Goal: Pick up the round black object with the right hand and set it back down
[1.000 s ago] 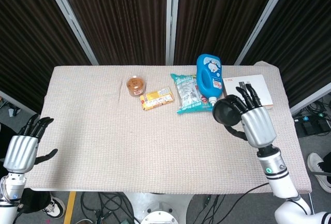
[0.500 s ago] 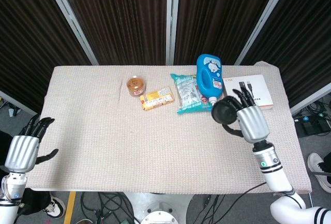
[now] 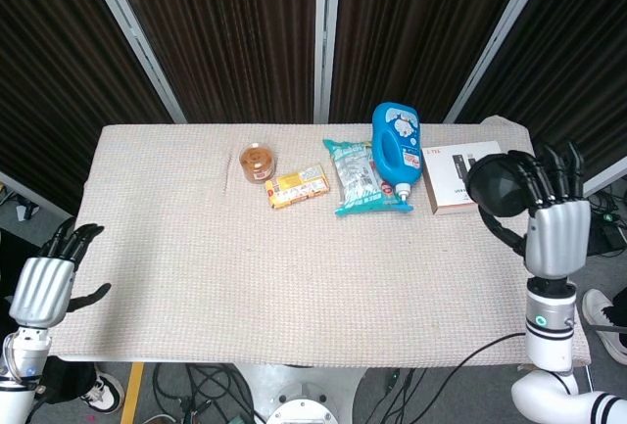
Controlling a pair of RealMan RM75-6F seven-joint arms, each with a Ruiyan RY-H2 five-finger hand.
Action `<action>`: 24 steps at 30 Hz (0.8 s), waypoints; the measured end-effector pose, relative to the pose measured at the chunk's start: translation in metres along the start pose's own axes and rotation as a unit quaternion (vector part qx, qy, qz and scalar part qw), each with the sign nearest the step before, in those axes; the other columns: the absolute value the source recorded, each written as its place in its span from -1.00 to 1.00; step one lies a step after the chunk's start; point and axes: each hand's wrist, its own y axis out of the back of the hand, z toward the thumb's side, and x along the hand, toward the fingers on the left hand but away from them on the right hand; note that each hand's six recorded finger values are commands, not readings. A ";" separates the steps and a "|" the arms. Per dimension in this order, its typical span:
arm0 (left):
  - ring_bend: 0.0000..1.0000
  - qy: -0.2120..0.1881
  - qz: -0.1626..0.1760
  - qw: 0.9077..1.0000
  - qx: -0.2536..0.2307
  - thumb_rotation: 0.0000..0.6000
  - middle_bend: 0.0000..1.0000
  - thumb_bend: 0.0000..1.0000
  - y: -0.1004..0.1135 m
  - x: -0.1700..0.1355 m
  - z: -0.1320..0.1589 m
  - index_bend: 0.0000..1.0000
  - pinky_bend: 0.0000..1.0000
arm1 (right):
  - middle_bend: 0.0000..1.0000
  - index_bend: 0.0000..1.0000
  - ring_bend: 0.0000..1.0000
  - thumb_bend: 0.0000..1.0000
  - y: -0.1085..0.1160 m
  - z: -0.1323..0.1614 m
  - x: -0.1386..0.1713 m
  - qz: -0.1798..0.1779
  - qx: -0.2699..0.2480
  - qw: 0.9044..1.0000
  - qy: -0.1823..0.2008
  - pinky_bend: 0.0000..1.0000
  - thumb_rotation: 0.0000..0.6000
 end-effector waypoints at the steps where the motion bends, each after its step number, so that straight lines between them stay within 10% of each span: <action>1: -0.88 0.000 -0.001 1.000 -0.002 1.00 -0.69 -0.73 0.000 0.000 0.000 -0.66 -0.39 | -0.04 -0.15 -0.73 -0.68 -0.014 -0.004 0.000 0.043 0.016 0.999 -0.010 -1.00 1.00; 3: -0.88 -0.001 -0.003 1.000 -0.009 1.00 -0.69 -0.73 0.000 -0.001 0.000 -0.66 -0.39 | -0.04 -0.15 -0.73 -0.68 -0.038 -0.011 0.002 0.118 0.039 0.992 -0.024 -1.00 1.00; 10: -0.88 -0.002 -0.007 1.000 -0.016 1.00 -0.69 -0.73 0.000 -0.001 -0.002 -0.66 -0.39 | -0.04 -0.15 -0.74 -0.68 -0.104 -0.029 0.042 0.373 0.091 0.921 -0.069 -1.00 1.00; 13: -0.88 -0.002 -0.006 1.000 -0.015 1.00 -0.69 -0.73 0.000 -0.001 -0.002 -0.66 -0.39 | -0.04 -0.15 -0.74 -0.67 -0.106 -0.027 0.044 0.389 0.090 0.914 -0.069 -1.00 1.00; 18: -0.88 -0.001 -0.006 1.000 -0.011 1.00 -0.69 -0.73 0.000 0.000 -0.002 -0.66 -0.39 | -0.04 -0.17 -0.74 -0.68 -0.103 -0.009 0.028 0.358 0.072 0.929 -0.053 -1.00 1.00; 24: -0.88 0.007 -0.003 1.000 -0.008 1.00 -0.69 -0.73 0.002 0.000 -0.005 -0.66 -0.39 | -0.04 -0.19 -0.74 -0.68 -0.133 0.062 0.024 0.373 0.006 0.927 0.037 -1.00 1.00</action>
